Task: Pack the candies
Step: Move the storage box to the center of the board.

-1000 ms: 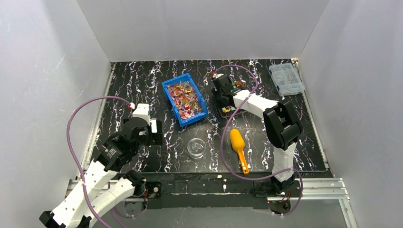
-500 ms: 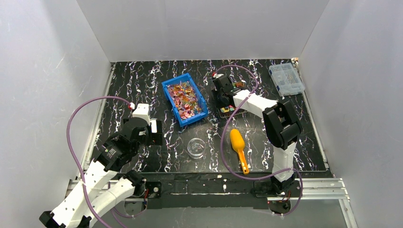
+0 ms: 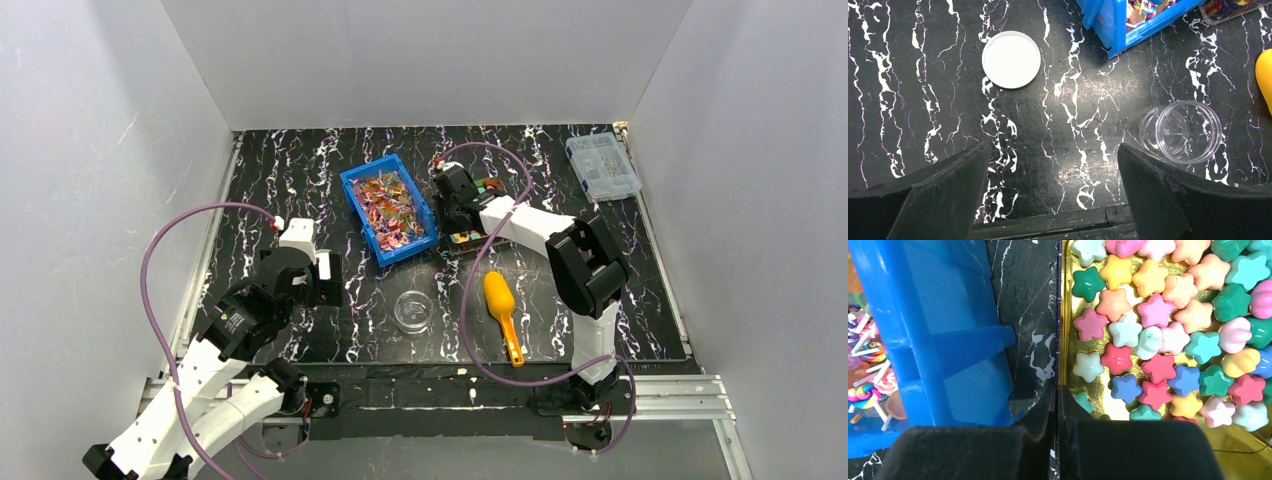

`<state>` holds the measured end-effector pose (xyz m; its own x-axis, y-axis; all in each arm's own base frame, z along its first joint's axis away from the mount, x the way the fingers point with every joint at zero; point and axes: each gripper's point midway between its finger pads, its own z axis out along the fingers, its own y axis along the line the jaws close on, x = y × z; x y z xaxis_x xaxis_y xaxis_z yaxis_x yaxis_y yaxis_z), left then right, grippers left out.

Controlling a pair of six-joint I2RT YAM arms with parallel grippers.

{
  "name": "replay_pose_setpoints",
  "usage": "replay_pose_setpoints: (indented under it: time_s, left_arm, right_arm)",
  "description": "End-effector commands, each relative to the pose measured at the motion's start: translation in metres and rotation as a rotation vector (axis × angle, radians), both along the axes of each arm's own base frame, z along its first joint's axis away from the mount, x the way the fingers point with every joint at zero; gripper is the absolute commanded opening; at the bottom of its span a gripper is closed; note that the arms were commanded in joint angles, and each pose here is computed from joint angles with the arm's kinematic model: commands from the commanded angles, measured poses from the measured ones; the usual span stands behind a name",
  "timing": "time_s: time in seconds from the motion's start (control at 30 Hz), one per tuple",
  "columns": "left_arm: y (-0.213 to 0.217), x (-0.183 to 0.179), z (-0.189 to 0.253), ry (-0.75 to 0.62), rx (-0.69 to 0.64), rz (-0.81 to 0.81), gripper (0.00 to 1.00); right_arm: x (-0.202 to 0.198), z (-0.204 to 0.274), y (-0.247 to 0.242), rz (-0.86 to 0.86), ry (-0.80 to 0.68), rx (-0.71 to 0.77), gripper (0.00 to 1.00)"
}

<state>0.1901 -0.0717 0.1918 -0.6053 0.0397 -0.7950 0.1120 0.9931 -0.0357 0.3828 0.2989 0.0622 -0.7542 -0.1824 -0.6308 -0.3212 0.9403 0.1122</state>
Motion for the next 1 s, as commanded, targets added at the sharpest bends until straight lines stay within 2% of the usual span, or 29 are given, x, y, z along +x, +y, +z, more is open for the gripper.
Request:
replay_pose_setpoints:
  time_s: [0.0,0.1,0.23,0.33,0.5,0.8,0.97]
  left_arm:
    - [0.002,-0.002,0.000,0.000,0.000,0.003,0.99]
    - [0.002,-0.003,0.001,-0.004,-0.003,0.003,0.99]
    - [0.002,-0.003,0.000,-0.003,-0.005,0.001,0.99]
    - [0.002,-0.003,0.000,-0.002,-0.003,0.001,0.99]
    - [0.002,-0.003,0.000,-0.003,-0.004,0.002,0.99]
    - [-0.003,-0.004,-0.001,0.011,-0.016,-0.020,0.99]
    - [-0.005,-0.004,0.001,0.002,-0.026,-0.032,0.99]
  right_arm:
    - [0.007,0.017,0.016,-0.029,-0.057,0.063,0.01]
    - [0.009,0.020,0.017,-0.036,-0.065,0.059,0.03]
    - [0.011,0.031,0.013,-0.040,-0.096,0.048,0.17]
    - [0.011,0.044,0.009,-0.042,-0.121,0.051,0.33]
    - [0.006,0.072,-0.001,-0.049,-0.169,0.059,0.43]
    - [-0.036,0.104,-0.033,-0.027,-0.171,0.061,0.54]
    - [-0.072,0.105,-0.060,-0.013,-0.126,0.037,0.55]
